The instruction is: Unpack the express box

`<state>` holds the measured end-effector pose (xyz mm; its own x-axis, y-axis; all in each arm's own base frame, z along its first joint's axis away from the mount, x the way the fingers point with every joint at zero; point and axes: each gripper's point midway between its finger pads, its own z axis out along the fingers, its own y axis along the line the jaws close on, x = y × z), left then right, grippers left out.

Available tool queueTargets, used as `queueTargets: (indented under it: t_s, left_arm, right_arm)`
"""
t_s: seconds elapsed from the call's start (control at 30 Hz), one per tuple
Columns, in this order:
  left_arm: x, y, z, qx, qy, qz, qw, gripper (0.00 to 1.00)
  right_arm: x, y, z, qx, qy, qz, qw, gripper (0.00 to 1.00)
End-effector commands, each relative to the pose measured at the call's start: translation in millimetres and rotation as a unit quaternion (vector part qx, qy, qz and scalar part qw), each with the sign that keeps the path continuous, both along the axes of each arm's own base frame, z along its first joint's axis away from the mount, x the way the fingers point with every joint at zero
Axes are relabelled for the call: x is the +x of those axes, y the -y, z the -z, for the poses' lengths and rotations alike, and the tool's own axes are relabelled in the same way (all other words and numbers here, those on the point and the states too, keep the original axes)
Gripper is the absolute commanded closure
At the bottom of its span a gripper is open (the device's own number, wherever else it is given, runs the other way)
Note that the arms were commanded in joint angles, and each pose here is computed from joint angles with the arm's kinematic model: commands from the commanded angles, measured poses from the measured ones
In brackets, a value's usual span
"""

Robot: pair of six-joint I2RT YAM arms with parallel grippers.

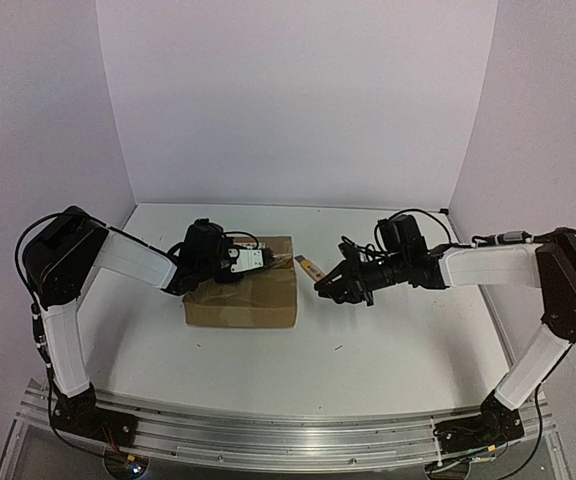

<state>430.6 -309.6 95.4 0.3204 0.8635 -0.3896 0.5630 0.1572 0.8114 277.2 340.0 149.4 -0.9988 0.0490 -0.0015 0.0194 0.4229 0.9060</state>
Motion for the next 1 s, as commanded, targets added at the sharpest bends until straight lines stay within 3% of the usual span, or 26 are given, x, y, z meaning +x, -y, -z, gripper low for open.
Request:
queueTargets:
  t_s: [0.0, 0.6, 0.7, 0.87, 0.97]
  left_arm:
    - [-9.9, -14.0, 19.0, 0.01, -0.04, 0.0, 0.999, 1.0]
    - [-23.8, -21.1, 39.1, 0.042, -0.054, 0.039, 0.997, 1.0]
    - [-21.9, -26.8, 30.4, 0.029, -0.098, 0.039, 0.994, 0.86]
    - [-53.8, -20.4, 3.8, 0.012, -0.222, 0.098, 0.97, 0.47]
    - [-73.2, -12.7, -9.1, -0.002, -0.279, 0.13, 0.951, 0.37]
  right_arm:
    - [3.8, -8.1, 13.8, -0.009, 0.011, -0.032, 0.999, 1.0]
    - [-2.0, 0.2, 29.0, -0.029, 0.004, -0.024, 0.999, 1.0]
    - [0.8, -0.8, 29.9, -0.031, 0.005, -0.022, 0.999, 1.0]
    - [-1.5, -3.0, 30.7, -0.025, 0.001, -0.032, 0.999, 1.0]
    - [-4.8, -8.8, 26.9, -0.014, 0.0, -0.049, 0.999, 1.0]
